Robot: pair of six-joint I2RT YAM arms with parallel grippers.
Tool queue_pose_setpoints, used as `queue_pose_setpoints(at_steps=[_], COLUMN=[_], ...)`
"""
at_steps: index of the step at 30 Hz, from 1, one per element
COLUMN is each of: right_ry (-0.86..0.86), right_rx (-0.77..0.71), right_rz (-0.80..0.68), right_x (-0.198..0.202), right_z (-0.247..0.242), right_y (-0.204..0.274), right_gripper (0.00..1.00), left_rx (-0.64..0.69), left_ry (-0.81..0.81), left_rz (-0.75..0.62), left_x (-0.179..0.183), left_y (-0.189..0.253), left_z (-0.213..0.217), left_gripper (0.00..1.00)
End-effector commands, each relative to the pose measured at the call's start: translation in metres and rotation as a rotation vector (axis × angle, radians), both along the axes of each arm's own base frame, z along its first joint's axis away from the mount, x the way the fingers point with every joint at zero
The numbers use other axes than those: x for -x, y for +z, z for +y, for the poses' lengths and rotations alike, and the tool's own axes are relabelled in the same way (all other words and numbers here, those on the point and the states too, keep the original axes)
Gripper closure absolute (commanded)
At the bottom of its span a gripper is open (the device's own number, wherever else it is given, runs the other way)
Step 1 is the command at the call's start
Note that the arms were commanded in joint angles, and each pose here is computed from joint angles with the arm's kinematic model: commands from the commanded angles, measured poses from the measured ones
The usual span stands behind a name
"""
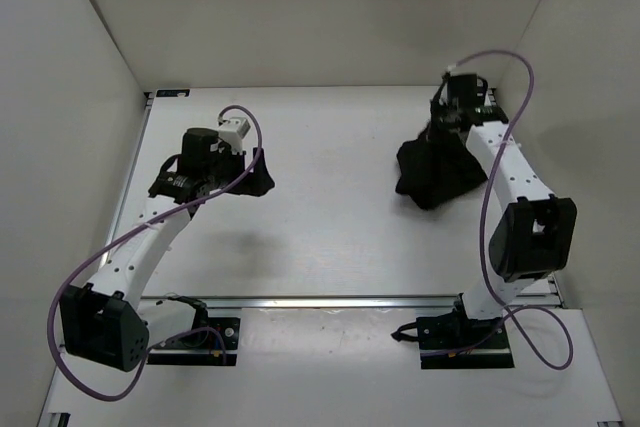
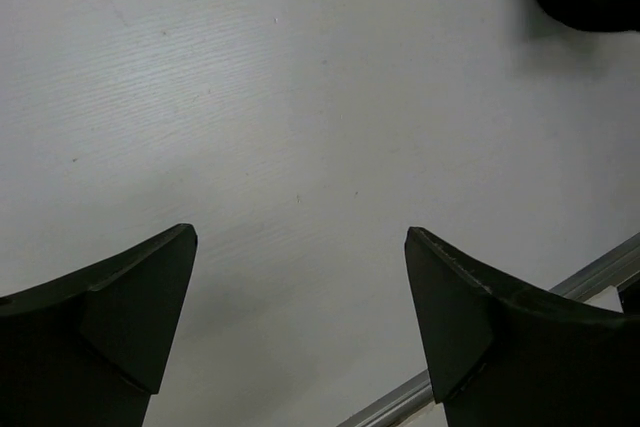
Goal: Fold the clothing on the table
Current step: Move the skirt to the center of the board, then flatten the skirt out
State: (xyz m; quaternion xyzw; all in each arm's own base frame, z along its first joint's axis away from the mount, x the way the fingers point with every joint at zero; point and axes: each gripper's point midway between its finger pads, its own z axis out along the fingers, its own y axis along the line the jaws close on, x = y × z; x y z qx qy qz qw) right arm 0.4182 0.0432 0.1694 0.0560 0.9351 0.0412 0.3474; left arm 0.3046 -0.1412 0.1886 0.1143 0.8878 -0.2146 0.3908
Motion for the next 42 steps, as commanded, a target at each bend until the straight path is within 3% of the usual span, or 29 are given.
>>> queue_pose_setpoints(at_steps=[1,2,3,4,7,10,11,12,13,15,16,19,20,21,22,23,25,27,31,34,38,42], right_ry=[0.28,0.378,0.473,0.509,0.627,0.578,0.555,0.524,0.501,0.446,0.453,0.418,0.436,0.435,0.433,0.435,0.411,0.392,0.312,0.275,0.235,0.131], right_rx=[-0.14,-0.167,-0.18,-0.177,-0.267,-0.287,-0.286,-0.28,-0.281,-0.292,-0.313,-0.349,-0.356,-0.364,-0.367,-0.368,-0.376,-0.358,-0.35,-0.292,-0.165,-0.173], right_rz=[-0.229,-0.286,-0.44,-0.441,-0.702,-0.745,-0.711,-0.595,-0.621,-0.448,-0.415,-0.176,-0.16,-0.104,-0.08,-0.044,-0.023,-0.083,-0.193,-0.149,0.059,0.249], right_x=[-0.041,-0.047,-0.043,-0.043,-0.007,0.008,0.009,0.003,0.009,0.015,0.025,0.07,0.078,0.095,0.102,0.115,0.126,0.124,0.108,0.118,0.152,0.193], right_z=[0.082,0.112,0.145,0.162,0.198,0.176,0.163,0.156,0.144,0.123,0.121,0.111,0.117,0.119,0.12,0.122,0.119,0.111,0.079,0.063,0.055,0.042], right_y=[0.105,0.144,0.212,0.218,0.314,0.322,0.299,0.243,0.242,0.147,0.13,0.012,0.001,-0.023,-0.032,-0.047,-0.055,-0.039,0.01,0.019,-0.027,-0.072], right_gripper=[1.0,1.0,1.0,1.0,1.0,1.0,1.0,1.0,1.0,1.0,1.0,1.0,0.95,0.78,0.68,0.45,0.13,0.04,0.01,0.01,0.0,0.04], left_rx=[0.113,0.124,0.132,0.145,0.182,0.267,0.291,0.295,0.291,0.285,0.281,0.281,0.274,0.263,0.261,0.261,0.248,0.219,0.19,0.213,0.214,0.207], left_ry=[0.018,0.023,0.019,0.022,0.03,0.038,0.034,0.036,0.028,0.028,0.021,0.016,0.02,0.009,0.007,-0.007,-0.035,-0.054,-0.114,-0.147,-0.168,-0.14], left_rz=[-0.099,-0.12,-0.145,-0.161,-0.21,-0.245,-0.259,-0.272,-0.254,-0.242,-0.235,-0.207,-0.177,-0.162,-0.146,-0.11,-0.068,-0.019,0.068,0.075,0.088,0.088], left_x=[-0.009,-0.012,-0.014,-0.016,-0.018,-0.013,-0.009,-0.008,-0.003,0.006,0.01,0.027,0.031,0.036,0.038,0.042,0.049,0.051,0.055,0.05,0.048,0.043], left_y=[0.034,0.04,0.048,0.057,0.081,0.103,0.11,0.113,0.108,0.107,0.104,0.093,0.081,0.075,0.07,0.062,0.052,0.038,0.014,0.011,0.0,-0.003], left_z=[-0.002,-0.001,0.0,-0.002,-0.004,-0.006,-0.006,-0.005,-0.006,-0.004,-0.006,-0.006,-0.006,-0.007,-0.007,-0.011,-0.016,-0.021,-0.037,-0.053,-0.061,-0.051], left_gripper=[0.05,0.06,0.06,0.06,0.06,0.05,0.05,0.05,0.05,0.05,0.05,0.04,0.05,0.05,0.05,0.06,0.08,0.08,0.12,0.17,0.15,0.14])
